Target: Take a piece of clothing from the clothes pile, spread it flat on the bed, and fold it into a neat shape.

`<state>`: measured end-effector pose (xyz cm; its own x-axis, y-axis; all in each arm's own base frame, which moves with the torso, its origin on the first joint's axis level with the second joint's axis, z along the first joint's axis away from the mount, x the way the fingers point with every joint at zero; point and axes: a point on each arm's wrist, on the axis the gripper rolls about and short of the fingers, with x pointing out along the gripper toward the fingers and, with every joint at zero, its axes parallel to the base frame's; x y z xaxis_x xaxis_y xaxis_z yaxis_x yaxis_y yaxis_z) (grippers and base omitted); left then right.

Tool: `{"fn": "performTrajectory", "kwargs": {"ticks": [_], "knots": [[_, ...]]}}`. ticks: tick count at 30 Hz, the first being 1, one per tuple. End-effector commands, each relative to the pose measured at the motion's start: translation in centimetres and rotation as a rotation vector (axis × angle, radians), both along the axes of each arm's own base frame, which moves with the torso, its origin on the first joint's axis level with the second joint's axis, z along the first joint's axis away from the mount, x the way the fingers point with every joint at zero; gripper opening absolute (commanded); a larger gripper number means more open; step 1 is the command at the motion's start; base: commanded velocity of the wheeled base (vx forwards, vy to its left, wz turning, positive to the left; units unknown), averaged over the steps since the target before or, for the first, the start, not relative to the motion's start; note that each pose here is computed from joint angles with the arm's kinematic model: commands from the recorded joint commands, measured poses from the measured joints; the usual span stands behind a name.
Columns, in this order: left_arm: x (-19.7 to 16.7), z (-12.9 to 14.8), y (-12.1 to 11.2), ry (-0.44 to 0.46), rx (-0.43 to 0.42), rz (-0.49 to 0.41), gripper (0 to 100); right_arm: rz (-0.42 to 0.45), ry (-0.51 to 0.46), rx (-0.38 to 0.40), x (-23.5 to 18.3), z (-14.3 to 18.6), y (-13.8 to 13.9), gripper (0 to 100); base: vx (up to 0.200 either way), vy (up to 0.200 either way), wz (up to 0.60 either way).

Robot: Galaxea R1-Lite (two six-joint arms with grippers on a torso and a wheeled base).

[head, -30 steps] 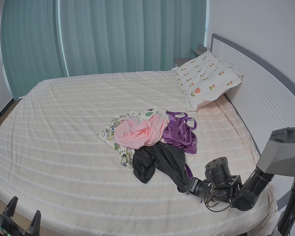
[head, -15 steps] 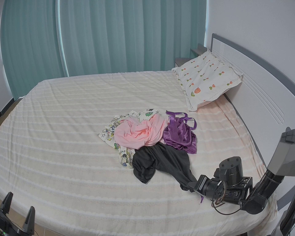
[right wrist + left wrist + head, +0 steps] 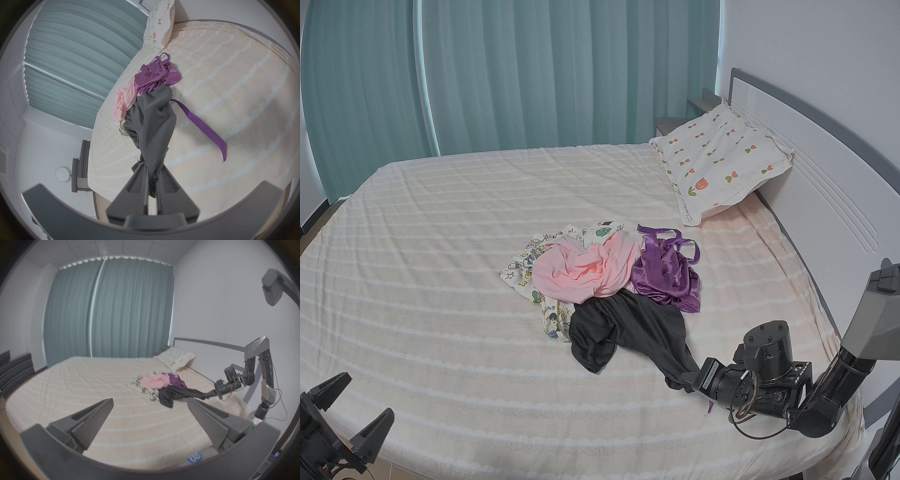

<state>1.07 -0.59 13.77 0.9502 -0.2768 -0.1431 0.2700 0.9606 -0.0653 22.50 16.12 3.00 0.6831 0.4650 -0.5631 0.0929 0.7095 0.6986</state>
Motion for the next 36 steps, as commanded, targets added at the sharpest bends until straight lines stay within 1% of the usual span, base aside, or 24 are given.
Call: {"fn": "performTrajectory", "kwargs": {"ticks": [1,3,5,6,8,9,14,17,20,24,27,33,35,36], "knots": [[4.4,-0.5,-0.8,0.293,0.011,-0.155,100,0.0,-0.001,-0.002,0.0,0.0,0.1,0,0.0,0.0,0.0],[5.2,-0.6,-1.1,0.322,0.013,-0.183,100,-0.002,-0.001,-0.002,0.0,0.0,0.0,0,0.0,0.0,0.0],[5.2,-0.6,-1.1,0.322,0.013,-0.183,100,-0.002,-0.001,-0.002,0.0,0.0,0.0,0,0.0,0.0,0.0],[6.4,-0.9,-1.5,0.365,0.024,-0.204,100,0.001,-0.001,-0.001,0.0,0.0,0.1,0,0.0,0.0,0.0],[7.1,-1.0,-1.7,0.391,0.028,-0.214,100,0.001,-0.001,-0.001,0.0,0.0,0.1,0,0.0,0.0,0.0],[8.1,-1.2,-2.0,0.417,0.029,-0.221,100,0.0,-0.001,-0.002,0.0,0.0,0.1,0,0.0,0.0,0.0],[11.3,-2.4,-2.7,0.493,0.04,-0.219,100,-0.002,-0.002,-0.001,0.0,0.0,0.0,0,0.0,0.0,0.0],[12.8,-3.2,-3.5,0.529,0.033,-0.238,100,-0.002,-0.004,0.0,0.0,0.0,0.0,0,0.0,0.0,0.0],[14.3,-3.7,-5.0,0.556,-0.024,-0.238,100,-0.001,-0.004,-0.001,0.0,0.0,0.0,0,0.0,0.0,0.0],[16.4,-4.7,-7.7,0.598,-0.075,-0.167,100,-0.001,-0.008,0.002,0.0,0.1,0.0,0,0.0,0.0,0.0],[17.6,-5.7,-10.0,0.629,-0.108,-0.138,100,-0.003,-0.02,0.011,0.0,0.1,0.0,0,0.0,0.0,0.0],[20.5,-8.4,-13.8,0.69,-0.103,-0.065,100,0.0,-0.061,0.039,-0.2,0.4,-0.1,0,0.0,0.0,0.0],[21.1,-9.0,-14.5,0.698,-0.098,-0.053,100,0.001,-0.066,0.04,-0.2,0.4,-0.1,0,0.0,0.0,0.0],[21.9,-9.7,-15.2,0.71,-0.093,-0.04,100,0.001,-0.067,0.041,-0.2,0.4,-0.2,0,0.0,0.0,0.0]]}}
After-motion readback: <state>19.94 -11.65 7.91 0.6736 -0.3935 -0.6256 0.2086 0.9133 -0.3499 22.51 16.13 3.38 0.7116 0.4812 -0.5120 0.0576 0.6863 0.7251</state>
